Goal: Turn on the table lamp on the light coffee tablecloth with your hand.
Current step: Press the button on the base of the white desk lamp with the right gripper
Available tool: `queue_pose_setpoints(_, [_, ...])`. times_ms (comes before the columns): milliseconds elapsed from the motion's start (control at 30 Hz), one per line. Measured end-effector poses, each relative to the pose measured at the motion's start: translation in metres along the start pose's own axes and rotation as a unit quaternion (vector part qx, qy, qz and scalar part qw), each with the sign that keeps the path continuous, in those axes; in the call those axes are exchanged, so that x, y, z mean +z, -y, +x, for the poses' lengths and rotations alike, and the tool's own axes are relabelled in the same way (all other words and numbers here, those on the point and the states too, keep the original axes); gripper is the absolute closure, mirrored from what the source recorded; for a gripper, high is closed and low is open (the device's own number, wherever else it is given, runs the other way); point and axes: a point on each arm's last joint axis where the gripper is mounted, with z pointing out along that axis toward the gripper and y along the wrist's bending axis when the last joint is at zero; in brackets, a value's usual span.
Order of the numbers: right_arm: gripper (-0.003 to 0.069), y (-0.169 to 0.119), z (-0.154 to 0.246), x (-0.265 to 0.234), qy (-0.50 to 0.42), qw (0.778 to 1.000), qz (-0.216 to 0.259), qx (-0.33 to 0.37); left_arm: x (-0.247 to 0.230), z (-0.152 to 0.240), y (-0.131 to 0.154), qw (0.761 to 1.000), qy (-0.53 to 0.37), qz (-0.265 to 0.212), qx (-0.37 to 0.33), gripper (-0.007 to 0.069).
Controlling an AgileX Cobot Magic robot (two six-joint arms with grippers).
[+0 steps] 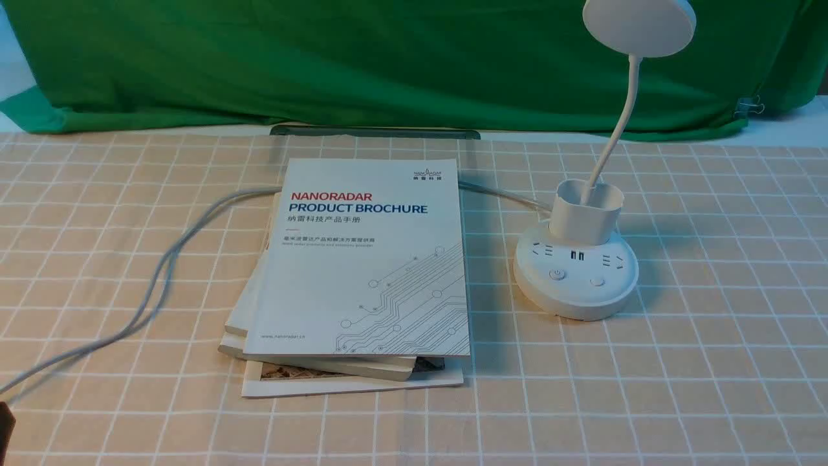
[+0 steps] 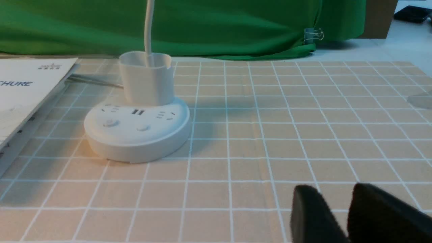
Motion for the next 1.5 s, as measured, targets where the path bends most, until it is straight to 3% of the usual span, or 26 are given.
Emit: queue_pose_setpoints(1500, [0.0418, -0.0006, 0.0, 0.0, 0.0, 1.0, -0.003, 0.021, 0.0, 0.0, 0.0, 1.0, 0.0, 0.0, 0.0, 0.0604])
